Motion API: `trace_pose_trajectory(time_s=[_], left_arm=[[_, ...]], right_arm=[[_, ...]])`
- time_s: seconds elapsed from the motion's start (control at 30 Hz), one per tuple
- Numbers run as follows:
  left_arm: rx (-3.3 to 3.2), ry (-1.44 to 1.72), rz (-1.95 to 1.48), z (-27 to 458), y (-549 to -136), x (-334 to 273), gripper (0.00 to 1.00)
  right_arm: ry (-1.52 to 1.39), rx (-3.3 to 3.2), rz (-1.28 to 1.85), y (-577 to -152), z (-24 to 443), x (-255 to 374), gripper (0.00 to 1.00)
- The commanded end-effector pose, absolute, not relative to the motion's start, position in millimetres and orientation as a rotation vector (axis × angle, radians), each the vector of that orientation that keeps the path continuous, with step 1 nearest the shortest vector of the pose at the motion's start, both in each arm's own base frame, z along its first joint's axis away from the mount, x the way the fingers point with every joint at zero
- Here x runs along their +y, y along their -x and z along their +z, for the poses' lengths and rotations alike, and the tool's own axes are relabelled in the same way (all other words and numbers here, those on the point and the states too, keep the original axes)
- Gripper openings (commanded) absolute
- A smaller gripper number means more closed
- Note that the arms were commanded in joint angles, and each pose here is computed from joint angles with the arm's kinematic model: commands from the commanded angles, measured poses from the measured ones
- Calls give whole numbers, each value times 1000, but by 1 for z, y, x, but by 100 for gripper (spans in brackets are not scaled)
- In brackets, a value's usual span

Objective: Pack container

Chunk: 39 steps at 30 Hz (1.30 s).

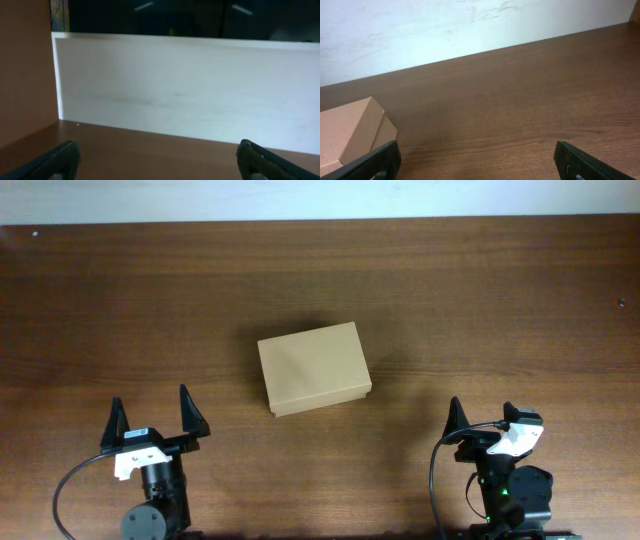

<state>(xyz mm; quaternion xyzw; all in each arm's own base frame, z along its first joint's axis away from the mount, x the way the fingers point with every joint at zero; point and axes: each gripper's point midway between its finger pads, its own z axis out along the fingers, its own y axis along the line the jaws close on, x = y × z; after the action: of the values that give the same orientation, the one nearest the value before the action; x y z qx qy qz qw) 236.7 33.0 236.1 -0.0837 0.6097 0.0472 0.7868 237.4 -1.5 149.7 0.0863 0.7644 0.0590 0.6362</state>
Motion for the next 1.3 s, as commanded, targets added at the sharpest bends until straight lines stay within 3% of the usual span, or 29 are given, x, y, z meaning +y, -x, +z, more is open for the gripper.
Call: trace_pose_trajectory(time_s=[0.0, 0.3, 1.27], left_arm=[[1343, 170, 95, 229, -238, 30, 99], [1639, 159, 124, 158, -243, 30, 99], [1630, 162, 126, 160, -244, 31, 100]], right_arm=[[-207, 1745, 129, -237, 148, -3, 99], [-207, 1745, 129, -237, 148, -3, 99], [-207, 1745, 129, -237, 148, -3, 99]])
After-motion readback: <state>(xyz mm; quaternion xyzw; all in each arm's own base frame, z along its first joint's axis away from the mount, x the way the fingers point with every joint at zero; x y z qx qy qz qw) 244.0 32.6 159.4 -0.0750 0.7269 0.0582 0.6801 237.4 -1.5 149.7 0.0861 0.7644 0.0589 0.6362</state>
